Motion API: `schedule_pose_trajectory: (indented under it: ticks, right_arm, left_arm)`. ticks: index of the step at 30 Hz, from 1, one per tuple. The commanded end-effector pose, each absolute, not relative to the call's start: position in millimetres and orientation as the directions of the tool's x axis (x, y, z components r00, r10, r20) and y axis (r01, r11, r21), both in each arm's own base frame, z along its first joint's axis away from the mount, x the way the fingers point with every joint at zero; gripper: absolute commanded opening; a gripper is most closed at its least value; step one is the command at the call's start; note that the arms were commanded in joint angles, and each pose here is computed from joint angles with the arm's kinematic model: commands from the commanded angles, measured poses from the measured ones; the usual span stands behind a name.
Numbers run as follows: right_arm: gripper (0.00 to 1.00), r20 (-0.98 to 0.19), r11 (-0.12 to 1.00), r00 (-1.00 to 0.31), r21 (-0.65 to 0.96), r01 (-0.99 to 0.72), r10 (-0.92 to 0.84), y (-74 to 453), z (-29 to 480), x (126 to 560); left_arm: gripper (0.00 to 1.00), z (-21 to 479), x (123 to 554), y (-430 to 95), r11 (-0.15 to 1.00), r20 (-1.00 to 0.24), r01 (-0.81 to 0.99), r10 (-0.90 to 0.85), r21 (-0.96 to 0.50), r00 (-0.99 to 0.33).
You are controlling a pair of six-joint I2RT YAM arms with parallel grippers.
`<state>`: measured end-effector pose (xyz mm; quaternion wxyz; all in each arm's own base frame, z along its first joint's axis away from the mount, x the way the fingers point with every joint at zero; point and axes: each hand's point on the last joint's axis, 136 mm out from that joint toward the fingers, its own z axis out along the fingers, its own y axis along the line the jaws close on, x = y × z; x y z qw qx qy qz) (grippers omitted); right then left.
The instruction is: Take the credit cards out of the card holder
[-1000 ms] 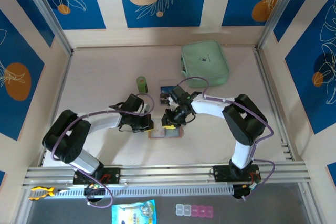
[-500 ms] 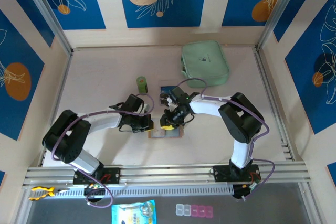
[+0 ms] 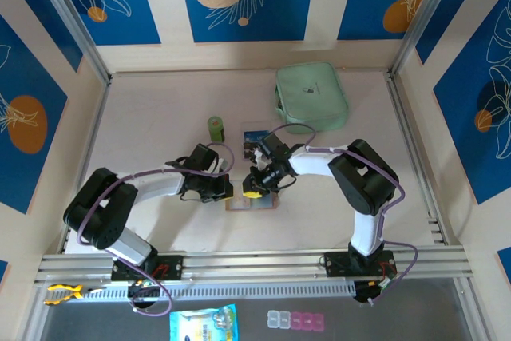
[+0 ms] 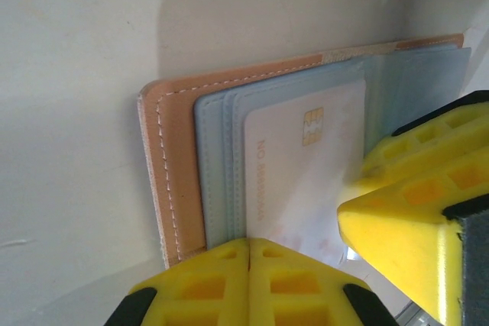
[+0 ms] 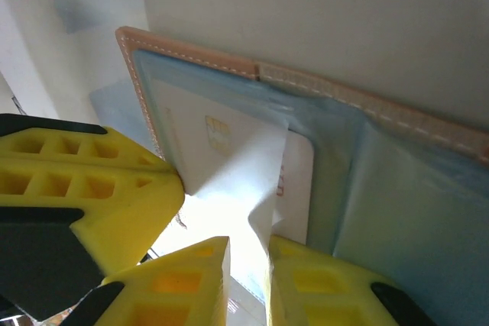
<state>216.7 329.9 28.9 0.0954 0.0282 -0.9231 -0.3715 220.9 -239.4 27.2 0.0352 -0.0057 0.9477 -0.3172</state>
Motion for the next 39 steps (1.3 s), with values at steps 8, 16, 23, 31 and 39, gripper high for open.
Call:
schedule_pose_trajectory:
  ticks: [8,16,23,31,39]
  right_arm:
    - [0.23,0.218,0.750,-0.969,0.659,0.057,-0.118,322.8,11.9,207.0]
    - [0.25,0.195,0.815,-0.975,0.579,0.024,-0.110,306.2,9.2,207.3]
    - [0.25,0.169,0.821,-0.979,0.570,0.002,-0.115,304.6,17.4,209.6]
    - [0.25,0.168,0.818,-0.978,0.576,-0.006,-0.125,305.7,18.6,208.3]
    - [0.25,0.171,0.812,-0.978,0.584,0.001,-0.122,306.3,19.2,207.8]
  left_arm:
    - [0.00,20.6,213.8,-228.7,0.818,-0.035,-0.022,-0.052,-0.575,-0.998]
    - [0.04,23.0,214.9,-226.4,0.824,-0.043,-0.020,-0.053,-0.567,-0.998]
    - [0.04,15.4,212.2,-224.7,0.831,-0.024,-0.030,-0.053,-0.556,-0.998]
    - [0.04,38.4,223.9,-239.9,0.780,-0.056,-0.013,-0.061,-0.625,-0.997]
    - [0.03,42.4,227.2,-260.3,0.712,-0.036,-0.011,-0.052,-0.702,-0.998]
